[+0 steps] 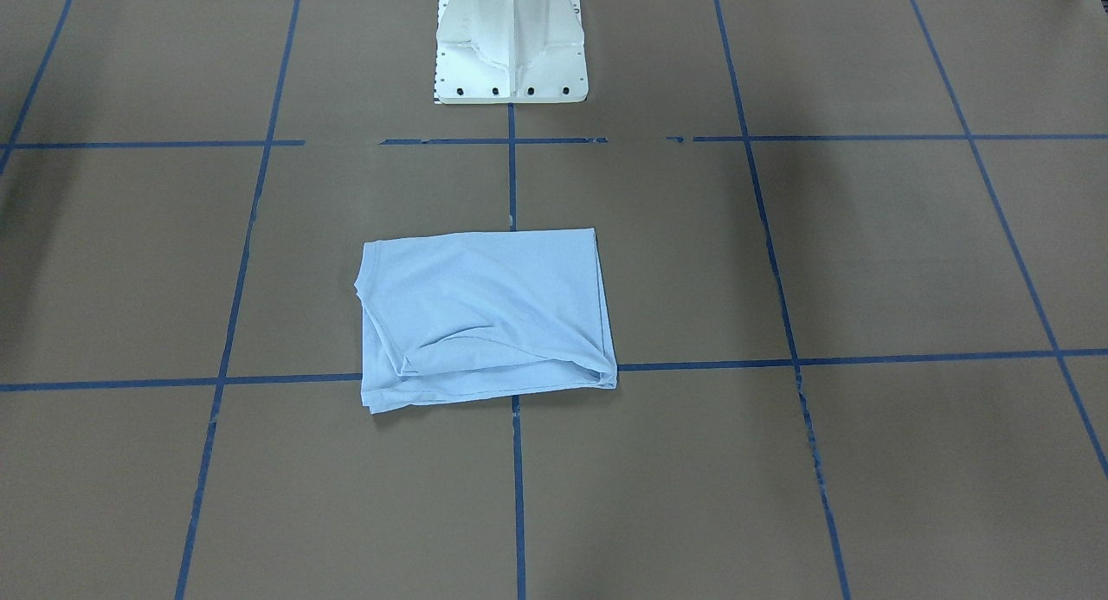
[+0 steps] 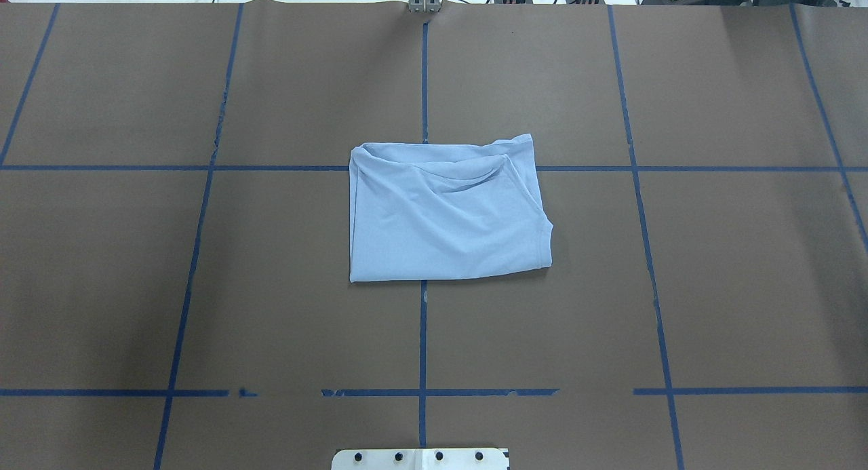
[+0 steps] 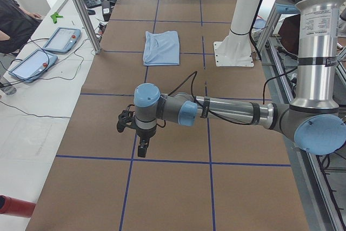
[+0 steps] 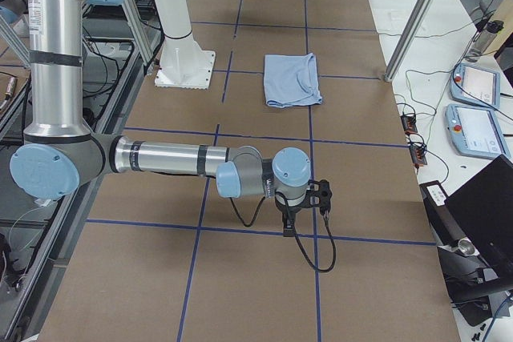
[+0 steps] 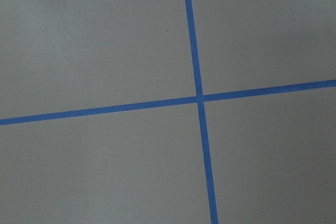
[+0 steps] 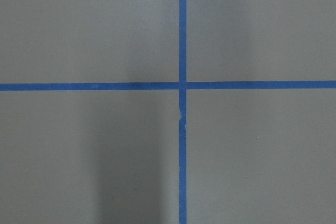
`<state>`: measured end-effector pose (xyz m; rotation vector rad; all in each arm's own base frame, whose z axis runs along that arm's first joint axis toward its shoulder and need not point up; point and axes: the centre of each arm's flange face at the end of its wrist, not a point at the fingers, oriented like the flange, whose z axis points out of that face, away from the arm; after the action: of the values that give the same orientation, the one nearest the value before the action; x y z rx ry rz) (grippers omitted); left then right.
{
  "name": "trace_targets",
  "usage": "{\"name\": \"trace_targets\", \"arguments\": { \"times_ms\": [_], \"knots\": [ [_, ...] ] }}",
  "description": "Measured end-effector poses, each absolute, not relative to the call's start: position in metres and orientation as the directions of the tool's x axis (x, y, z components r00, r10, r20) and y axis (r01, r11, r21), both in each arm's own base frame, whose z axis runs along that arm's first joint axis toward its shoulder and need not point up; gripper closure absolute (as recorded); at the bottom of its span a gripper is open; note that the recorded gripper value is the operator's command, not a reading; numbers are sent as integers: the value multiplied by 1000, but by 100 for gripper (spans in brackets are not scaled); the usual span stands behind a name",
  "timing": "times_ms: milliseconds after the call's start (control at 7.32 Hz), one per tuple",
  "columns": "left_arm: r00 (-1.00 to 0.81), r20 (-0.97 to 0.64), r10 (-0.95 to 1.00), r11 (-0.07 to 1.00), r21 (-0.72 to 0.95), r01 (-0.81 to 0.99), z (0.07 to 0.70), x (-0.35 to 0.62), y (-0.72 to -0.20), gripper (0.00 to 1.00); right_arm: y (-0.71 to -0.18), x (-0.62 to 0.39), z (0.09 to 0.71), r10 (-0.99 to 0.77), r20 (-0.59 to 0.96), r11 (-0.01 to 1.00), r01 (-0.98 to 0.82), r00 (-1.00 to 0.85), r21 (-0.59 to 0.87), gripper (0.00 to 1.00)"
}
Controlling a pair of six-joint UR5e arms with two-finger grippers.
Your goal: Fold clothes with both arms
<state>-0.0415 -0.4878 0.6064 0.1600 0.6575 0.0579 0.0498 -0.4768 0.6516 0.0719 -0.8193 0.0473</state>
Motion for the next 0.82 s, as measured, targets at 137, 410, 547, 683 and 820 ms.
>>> {"name": "trace_targets", "arguments": {
  "times_ms": [137, 410, 547, 683, 820],
  "knots": [
    [790, -604, 105, 986, 167, -3, 606, -42, -488, 0, -478, 50, 651, 12, 731, 996, -72, 682, 51, 0],
    [790, -603, 107, 986, 169, -4, 605, -41, -488, 0, -478, 50, 650, 8, 732, 996, -71, 682, 55, 0],
    [790, -603, 108, 985, 171, -4, 605, -41, -489, 0, -478, 50, 650, 7, 732, 996, -70, 681, 56, 0],
    [790, -603, 109, 985, 172, -4, 604, -41, -489, 0, -478, 50, 650, 7, 732, 996, -70, 681, 56, 0],
    [790, -603, 109, 985, 173, -4, 604, -41, -489, 0, -478, 50, 650, 7, 733, 996, -70, 680, 56, 0]
  ]
}}
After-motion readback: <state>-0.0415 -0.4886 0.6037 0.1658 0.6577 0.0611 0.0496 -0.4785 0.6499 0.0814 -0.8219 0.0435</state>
